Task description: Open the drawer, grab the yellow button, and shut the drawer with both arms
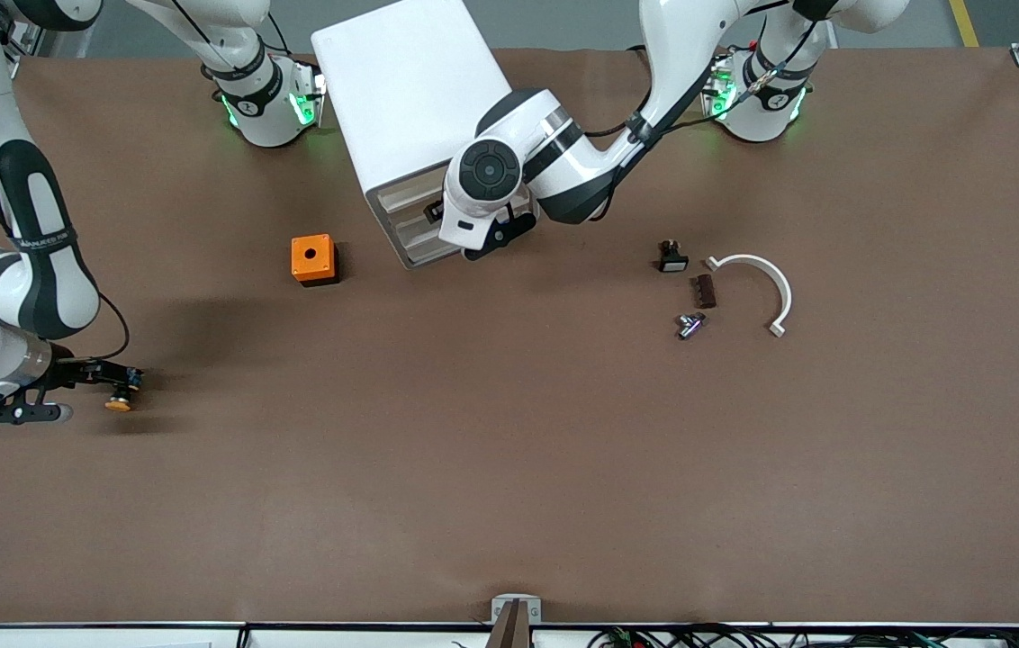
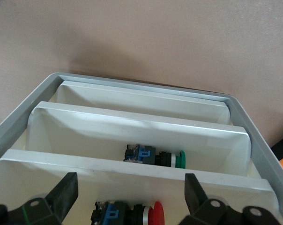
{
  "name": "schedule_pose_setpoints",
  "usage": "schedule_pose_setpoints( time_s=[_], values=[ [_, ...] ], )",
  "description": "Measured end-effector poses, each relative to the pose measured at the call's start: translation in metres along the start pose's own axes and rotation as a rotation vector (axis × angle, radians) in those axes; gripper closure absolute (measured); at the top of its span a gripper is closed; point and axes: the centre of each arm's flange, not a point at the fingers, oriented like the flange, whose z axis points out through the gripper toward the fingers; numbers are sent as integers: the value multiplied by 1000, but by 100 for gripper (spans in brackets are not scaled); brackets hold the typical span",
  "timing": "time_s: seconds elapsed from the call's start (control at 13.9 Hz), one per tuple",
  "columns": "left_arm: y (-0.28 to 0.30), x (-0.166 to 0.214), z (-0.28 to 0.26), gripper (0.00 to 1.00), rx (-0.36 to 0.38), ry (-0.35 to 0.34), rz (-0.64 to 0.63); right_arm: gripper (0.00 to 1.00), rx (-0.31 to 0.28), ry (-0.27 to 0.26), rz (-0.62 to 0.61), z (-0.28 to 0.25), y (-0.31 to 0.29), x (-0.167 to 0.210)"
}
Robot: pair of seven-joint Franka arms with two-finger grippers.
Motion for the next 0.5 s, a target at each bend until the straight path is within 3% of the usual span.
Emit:
schedule_pose_setpoints(
  time_s=[0.22,0.5],
  values=[
    [0,0,-1,0,-1,0,-6,0,29,-75,25,-44,3,4],
    [0,-6,0,0,1,-24,-10,0,64,-163,117,-154,-10,-3]
  ],
)
